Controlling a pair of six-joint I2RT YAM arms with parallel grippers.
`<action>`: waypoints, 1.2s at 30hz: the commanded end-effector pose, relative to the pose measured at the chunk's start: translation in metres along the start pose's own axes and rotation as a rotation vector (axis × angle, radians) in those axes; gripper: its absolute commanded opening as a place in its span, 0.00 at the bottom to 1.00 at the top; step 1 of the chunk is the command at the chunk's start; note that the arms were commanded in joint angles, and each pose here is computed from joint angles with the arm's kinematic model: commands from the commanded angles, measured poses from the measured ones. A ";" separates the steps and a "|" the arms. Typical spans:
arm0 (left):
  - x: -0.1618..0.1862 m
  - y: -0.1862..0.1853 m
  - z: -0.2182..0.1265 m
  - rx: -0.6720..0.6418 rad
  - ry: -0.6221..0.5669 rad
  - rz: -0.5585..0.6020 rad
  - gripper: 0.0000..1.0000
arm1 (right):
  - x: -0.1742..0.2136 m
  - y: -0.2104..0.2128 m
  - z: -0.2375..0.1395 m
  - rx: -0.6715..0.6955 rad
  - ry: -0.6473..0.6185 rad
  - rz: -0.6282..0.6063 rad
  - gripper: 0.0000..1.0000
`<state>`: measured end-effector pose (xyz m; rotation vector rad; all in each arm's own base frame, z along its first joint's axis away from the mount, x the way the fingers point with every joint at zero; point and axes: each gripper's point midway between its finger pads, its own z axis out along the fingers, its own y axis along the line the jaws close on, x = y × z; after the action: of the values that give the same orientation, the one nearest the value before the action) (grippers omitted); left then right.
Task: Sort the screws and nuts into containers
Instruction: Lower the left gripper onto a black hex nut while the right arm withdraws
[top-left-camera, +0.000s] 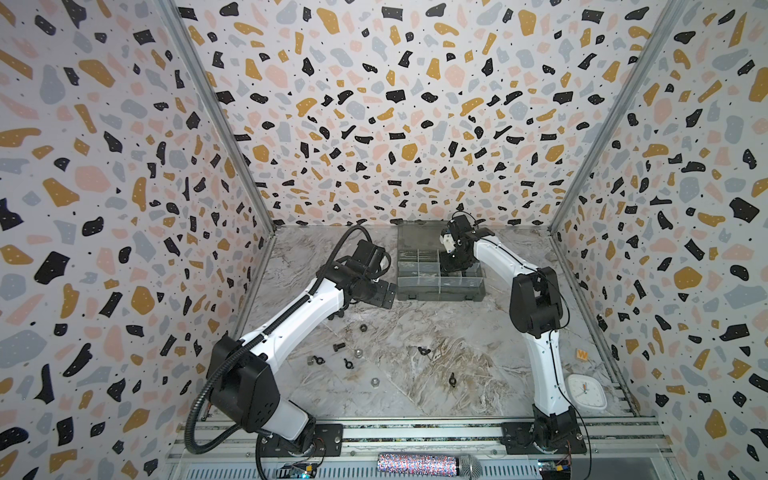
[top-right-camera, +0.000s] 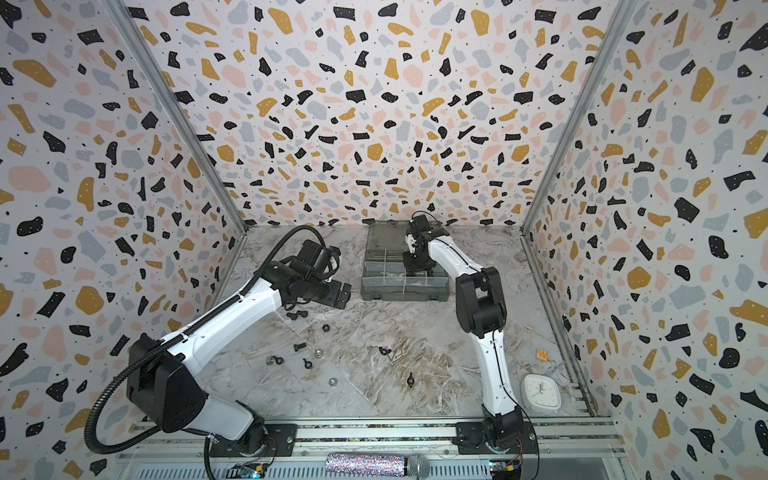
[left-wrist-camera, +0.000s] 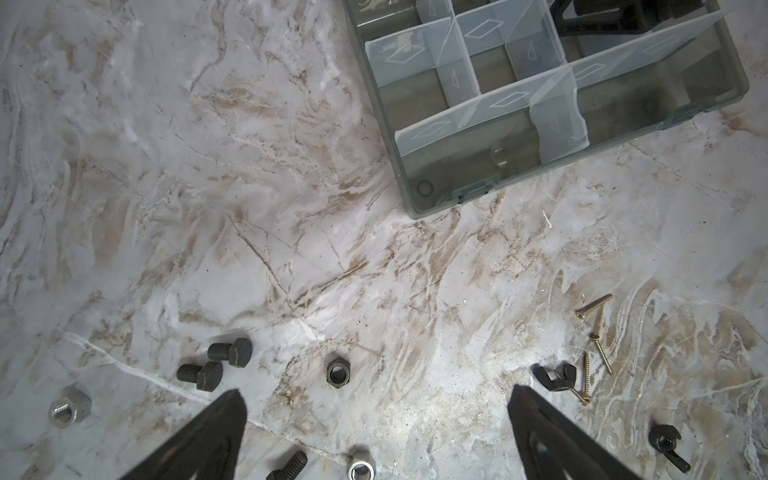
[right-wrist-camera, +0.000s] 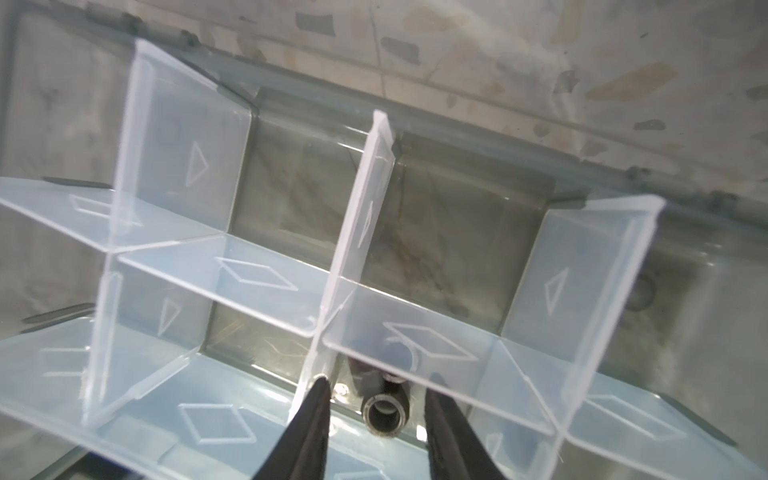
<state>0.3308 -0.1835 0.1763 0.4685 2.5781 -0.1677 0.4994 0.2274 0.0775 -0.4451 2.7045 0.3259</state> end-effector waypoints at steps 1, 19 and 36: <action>0.001 0.002 -0.002 -0.012 -0.007 0.008 1.00 | -0.022 0.017 -0.059 -0.040 -0.110 -0.021 0.41; 0.091 0.010 0.053 -0.030 0.163 -0.154 0.88 | 0.058 0.024 -0.107 -0.037 -0.081 -0.026 0.59; 0.122 0.025 0.094 -0.121 0.300 -0.176 0.70 | 0.109 0.042 -0.145 -0.128 -0.085 -0.031 0.99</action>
<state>0.2773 -0.1476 0.0324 0.2742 2.9226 -0.0224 0.3476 0.1960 0.1653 -0.5004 2.6079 0.4793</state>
